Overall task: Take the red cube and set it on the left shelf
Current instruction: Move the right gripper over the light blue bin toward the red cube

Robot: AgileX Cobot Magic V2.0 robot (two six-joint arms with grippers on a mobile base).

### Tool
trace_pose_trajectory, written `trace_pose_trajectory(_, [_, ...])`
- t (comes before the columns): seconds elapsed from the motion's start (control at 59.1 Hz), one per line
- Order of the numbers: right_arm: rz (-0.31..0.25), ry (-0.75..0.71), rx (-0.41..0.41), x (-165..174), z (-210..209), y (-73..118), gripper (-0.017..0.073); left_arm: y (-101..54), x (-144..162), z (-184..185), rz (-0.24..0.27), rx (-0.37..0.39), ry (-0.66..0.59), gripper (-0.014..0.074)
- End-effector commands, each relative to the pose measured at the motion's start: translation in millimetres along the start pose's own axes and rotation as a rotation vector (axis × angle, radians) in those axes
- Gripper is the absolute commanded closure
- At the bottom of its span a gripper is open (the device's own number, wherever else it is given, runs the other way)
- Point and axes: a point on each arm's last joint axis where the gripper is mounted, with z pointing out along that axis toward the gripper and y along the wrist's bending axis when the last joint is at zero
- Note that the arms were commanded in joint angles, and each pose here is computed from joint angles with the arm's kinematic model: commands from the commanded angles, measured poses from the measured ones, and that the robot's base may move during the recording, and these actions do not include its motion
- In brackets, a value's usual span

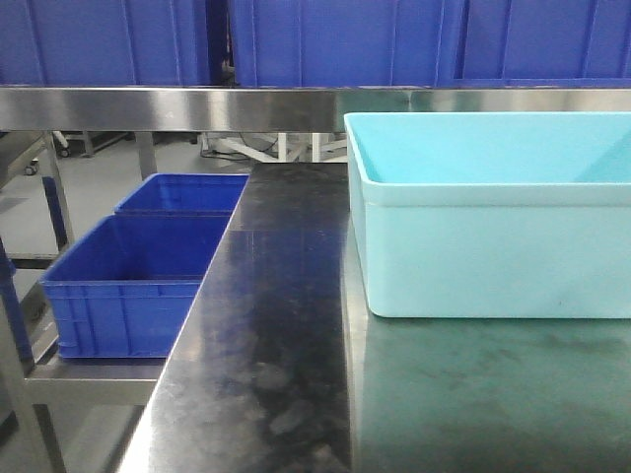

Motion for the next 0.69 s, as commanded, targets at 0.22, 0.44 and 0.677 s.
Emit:
trace_pose_trajectory(0.22, [0.065,-0.400,-0.009,-40.6,-9.3,-0.4,0.0513,-0.1,-1.0,-0.3,-0.004,0.003,-0.080,0.0492])
trace_pose_trajectory(0.44, [0.077,-0.312,-0.010,-65.3,7.0,-1.0,0.0513,-0.1,-1.0,-0.3,-0.004,0.003,-0.080,0.0492])
trace_pose_trajectory(0.677, [0.077,-0.215,-0.009,-126.1,57.9,-2.6,0.0513,-0.1,-1.0,-0.3,-0.004,0.003,-0.080,0.0492])
